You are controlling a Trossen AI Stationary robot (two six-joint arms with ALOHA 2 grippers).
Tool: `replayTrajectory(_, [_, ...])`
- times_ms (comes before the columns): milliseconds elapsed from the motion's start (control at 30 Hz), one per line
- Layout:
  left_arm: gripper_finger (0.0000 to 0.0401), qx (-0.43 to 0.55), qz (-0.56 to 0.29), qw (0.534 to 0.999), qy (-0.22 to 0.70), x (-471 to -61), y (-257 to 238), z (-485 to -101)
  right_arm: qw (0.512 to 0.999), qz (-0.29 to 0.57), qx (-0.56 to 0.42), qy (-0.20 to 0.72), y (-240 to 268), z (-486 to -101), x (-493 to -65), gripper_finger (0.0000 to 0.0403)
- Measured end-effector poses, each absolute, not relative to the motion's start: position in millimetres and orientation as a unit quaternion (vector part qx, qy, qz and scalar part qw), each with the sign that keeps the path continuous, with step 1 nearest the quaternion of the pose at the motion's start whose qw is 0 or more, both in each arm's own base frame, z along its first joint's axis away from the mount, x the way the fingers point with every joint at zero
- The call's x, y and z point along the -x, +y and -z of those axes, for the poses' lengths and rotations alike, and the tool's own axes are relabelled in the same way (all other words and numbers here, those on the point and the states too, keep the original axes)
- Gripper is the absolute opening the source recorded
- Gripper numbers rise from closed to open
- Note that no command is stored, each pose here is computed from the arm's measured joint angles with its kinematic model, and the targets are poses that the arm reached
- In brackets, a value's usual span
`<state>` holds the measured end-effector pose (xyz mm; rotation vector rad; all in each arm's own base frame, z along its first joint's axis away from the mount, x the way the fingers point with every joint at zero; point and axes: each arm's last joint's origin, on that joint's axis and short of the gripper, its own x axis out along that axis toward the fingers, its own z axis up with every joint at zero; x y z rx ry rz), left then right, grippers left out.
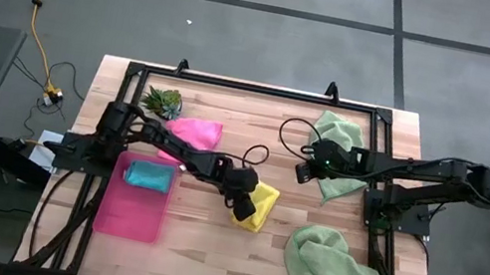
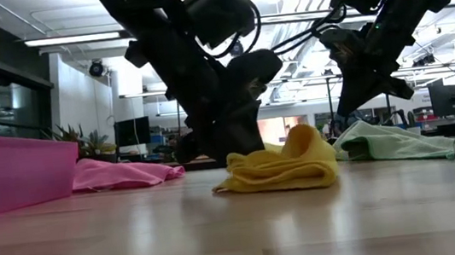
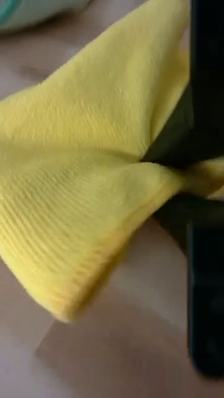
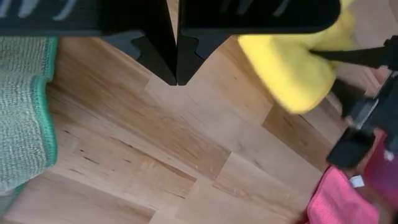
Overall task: Fold microfiber towels
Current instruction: Put the yellow microfiber towel into the red bin
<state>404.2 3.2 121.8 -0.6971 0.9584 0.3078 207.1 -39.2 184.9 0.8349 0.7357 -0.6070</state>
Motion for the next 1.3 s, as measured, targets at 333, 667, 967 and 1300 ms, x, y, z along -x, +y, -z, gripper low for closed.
replayTrajectory(333, [0.0004,0.359,-0.104,0.823,0.427,-409,13,-129,0.806,0.285,-0.389,0.343,-39,-185,-207,0.0002])
replayTrajectory(667, [0.0001,0.307,-0.07,0.88,0.355,-398,30,-194,0.804,0.286,-0.389,0.347,-39,-184,-206,0.0002])
replayTrajectory(967, [0.0,0.189,-0.019,0.909,0.371,-345,42,-265,0.803,0.287,-0.387,0.35,-39,-184,-206,0.0002])
replayTrajectory(1300, [0.0,0.077,0.057,0.865,0.493,-232,29,-323,0.801,0.288,-0.388,0.353,-39,-184,-205,0.0002])
